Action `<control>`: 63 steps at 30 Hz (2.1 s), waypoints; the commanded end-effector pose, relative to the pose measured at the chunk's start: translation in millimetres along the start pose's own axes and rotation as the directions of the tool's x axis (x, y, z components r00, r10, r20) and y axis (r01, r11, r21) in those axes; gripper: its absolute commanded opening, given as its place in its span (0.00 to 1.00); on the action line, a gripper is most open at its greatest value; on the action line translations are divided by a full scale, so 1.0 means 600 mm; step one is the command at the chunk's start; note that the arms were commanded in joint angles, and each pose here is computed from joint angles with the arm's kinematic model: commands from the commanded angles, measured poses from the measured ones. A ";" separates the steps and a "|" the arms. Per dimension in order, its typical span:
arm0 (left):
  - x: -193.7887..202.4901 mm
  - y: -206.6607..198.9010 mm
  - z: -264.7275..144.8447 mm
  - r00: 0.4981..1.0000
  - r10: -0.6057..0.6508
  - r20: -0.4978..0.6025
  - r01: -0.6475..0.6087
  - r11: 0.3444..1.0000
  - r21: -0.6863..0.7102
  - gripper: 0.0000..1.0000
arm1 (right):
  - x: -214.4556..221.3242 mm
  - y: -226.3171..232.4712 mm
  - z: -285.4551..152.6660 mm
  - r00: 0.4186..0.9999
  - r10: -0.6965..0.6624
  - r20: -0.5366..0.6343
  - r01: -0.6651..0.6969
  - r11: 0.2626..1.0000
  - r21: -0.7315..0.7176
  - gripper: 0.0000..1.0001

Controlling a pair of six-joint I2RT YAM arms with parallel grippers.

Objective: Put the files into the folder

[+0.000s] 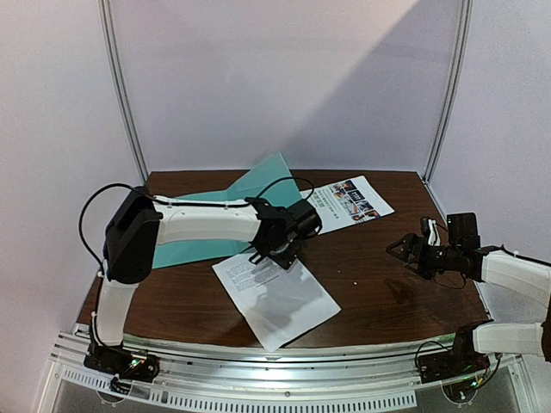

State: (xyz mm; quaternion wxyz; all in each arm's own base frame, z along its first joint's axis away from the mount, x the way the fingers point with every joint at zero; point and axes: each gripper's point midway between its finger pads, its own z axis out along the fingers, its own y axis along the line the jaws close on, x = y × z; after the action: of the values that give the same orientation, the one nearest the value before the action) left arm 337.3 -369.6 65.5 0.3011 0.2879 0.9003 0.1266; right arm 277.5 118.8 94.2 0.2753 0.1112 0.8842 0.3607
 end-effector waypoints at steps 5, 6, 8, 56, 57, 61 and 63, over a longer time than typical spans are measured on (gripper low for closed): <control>-0.013 -0.029 -0.096 0.999 0.023 0.029 -0.028 0.981 0.191 0.78 | -0.003 0.025 -0.002 1.000 -0.006 -0.003 0.005 0.998 -0.059 0.99; -0.012 -0.026 -0.099 0.999 0.028 0.027 -0.033 0.981 0.191 0.78 | -0.001 0.026 -0.001 1.000 -0.006 -0.008 0.006 0.998 -0.065 0.99; -0.008 -0.029 -0.108 0.999 0.039 0.011 -0.041 0.975 0.218 0.78 | 0.006 0.028 0.002 1.000 -0.003 -0.023 0.001 0.997 -0.074 0.99; 0.256 0.005 -0.145 0.495 -0.777 -0.389 0.837 0.306 0.453 0.72 | 0.091 0.057 0.056 0.981 -0.057 -0.184 0.048 0.997 -0.054 0.99; 0.259 0.004 -0.142 0.485 -0.780 -0.395 0.841 0.292 0.456 0.71 | 0.091 0.057 0.056 0.981 -0.058 -0.183 0.049 0.997 -0.054 0.99; 0.261 0.001 -0.137 0.440 -0.796 -0.415 0.851 0.224 0.474 0.68 | 0.093 0.056 0.057 0.981 -0.059 -0.187 0.050 0.997 -0.052 0.99; 0.267 -0.002 -0.133 0.416 -0.802 -0.429 0.857 0.189 0.479 0.66 | 0.094 0.055 0.058 0.980 -0.059 -0.189 0.050 0.997 -0.052 0.99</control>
State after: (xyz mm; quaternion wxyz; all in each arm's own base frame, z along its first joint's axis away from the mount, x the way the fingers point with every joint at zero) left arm 177.5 -272.0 46.5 0.1655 -0.1324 0.9286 -0.3046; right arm 245.0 182.8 70.7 0.1948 0.0477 0.8999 0.3871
